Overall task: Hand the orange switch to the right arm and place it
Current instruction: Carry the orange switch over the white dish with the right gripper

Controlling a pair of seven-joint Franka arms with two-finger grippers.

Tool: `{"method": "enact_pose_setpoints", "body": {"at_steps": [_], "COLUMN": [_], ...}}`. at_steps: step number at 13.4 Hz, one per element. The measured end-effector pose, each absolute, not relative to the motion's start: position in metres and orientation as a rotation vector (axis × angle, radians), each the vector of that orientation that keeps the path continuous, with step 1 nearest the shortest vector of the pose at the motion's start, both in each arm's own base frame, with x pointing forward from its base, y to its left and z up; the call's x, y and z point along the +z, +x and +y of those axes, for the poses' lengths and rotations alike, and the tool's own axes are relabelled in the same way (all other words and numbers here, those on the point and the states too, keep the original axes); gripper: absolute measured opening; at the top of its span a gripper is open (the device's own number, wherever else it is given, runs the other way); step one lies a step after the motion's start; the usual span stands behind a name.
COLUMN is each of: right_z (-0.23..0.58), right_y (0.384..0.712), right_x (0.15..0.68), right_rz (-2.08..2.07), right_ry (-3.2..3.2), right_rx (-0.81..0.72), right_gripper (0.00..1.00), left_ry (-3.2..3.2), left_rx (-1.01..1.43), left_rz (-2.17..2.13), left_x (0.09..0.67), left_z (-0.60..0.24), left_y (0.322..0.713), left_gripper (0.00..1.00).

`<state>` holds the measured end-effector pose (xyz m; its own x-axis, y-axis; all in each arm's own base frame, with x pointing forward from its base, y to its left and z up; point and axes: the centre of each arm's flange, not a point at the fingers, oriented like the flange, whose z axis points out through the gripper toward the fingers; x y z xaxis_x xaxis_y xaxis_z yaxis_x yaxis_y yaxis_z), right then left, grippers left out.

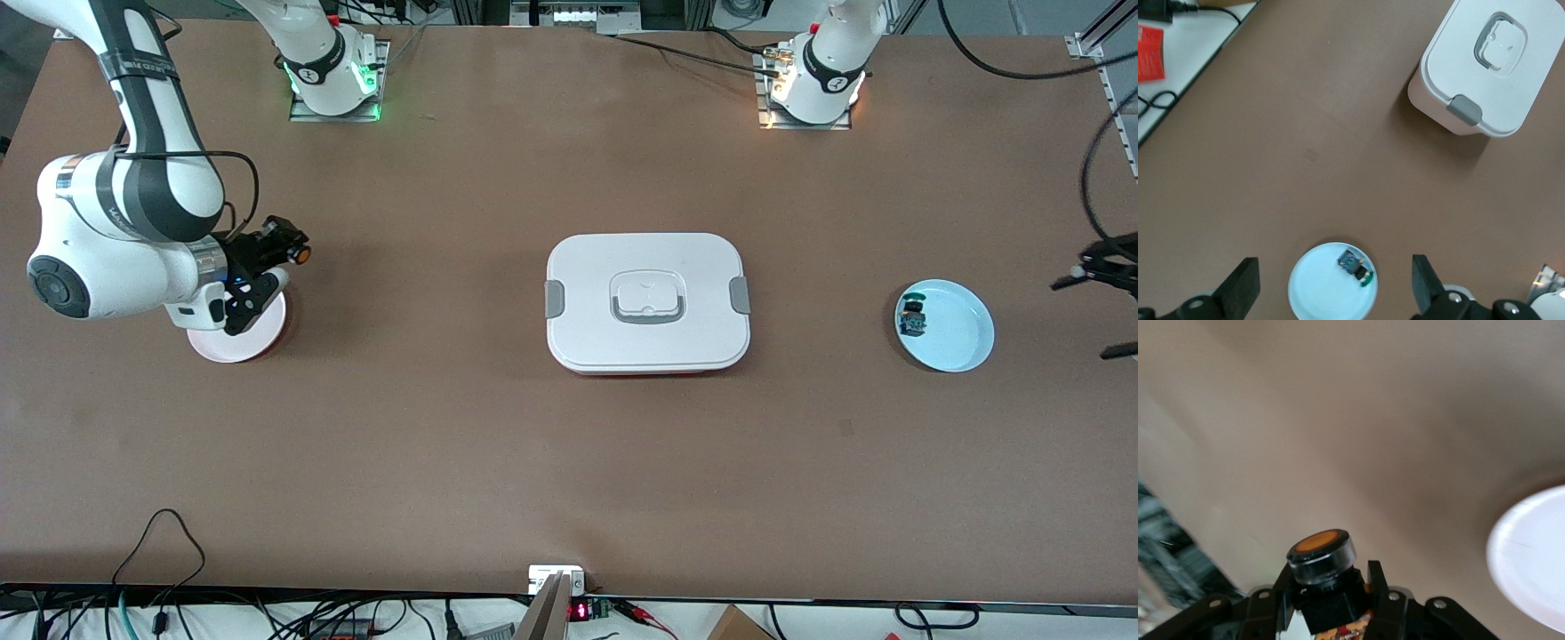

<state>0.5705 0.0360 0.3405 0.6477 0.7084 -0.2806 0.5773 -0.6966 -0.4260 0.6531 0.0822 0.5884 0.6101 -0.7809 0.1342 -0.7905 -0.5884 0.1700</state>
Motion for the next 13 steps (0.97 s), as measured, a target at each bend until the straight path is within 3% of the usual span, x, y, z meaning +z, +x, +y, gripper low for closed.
{"method": "enact_pose_setpoints", "body": {"at_steps": [3,6,13], "right_z": [0.006,-0.022,-0.062], "right_y": [0.574,0.577,0.573], "right_x": [0.322,0.302,0.258], "right_rz": [-1.233,-1.498,-1.903], "right_ry": [-2.587,-2.589,-2.522], "right_rx": [0.565,0.540,0.329], "right_gripper": [0.45,0.45,0.45], "left_ry": [2.789,2.897,3.061], "left_rx": [0.035,0.003,-0.070], "left_rz": [-1.152,-0.927,-0.355], "left_x": [0.606,0.604,0.571], "left_z": [0.023,0.023,0.021], "left_y": [0.615,0.583,0.580], "left_gripper": [1.00,1.00,1.00]}}
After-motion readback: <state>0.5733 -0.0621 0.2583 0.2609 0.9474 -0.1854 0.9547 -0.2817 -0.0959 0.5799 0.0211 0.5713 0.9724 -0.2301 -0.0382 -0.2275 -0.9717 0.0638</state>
